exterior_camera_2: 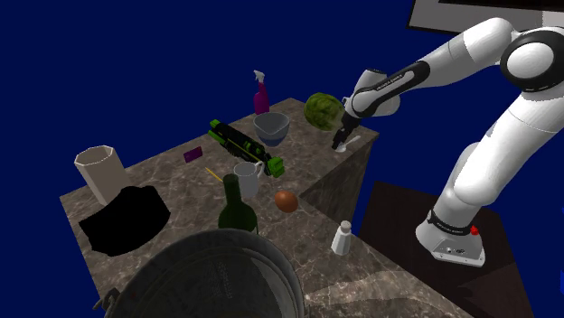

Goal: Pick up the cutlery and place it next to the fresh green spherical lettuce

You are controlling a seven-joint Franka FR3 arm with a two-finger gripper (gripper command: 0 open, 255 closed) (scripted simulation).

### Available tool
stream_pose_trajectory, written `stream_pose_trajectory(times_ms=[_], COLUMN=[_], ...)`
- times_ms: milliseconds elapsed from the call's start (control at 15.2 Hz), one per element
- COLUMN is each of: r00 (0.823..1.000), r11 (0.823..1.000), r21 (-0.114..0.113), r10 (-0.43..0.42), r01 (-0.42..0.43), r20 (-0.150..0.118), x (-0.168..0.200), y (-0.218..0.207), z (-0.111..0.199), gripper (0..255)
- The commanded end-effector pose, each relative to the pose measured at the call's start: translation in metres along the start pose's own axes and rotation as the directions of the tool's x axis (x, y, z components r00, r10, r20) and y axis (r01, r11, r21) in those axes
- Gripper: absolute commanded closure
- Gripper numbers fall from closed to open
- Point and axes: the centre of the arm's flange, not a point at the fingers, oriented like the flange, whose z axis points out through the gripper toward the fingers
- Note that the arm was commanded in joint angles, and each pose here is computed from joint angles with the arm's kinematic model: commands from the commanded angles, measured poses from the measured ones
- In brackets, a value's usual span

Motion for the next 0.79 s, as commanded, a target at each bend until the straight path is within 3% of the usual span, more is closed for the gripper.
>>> stream_pose_trajectory(times_ms=[0,198,726], r00=[1.000,1.000,1.000], r11=[1.000,1.000,1.000], r21=[0.000,0.000,0.000], r10=[0.000,0.000,0.000], r01=[0.000,0.000,0.000], r20=[0.000,0.000,0.000], x=[0.000,0.000,0.000], y=[0.000,0.000,0.000], z=[-0.013,-0.050,-0.050], gripper=[0,0,0])
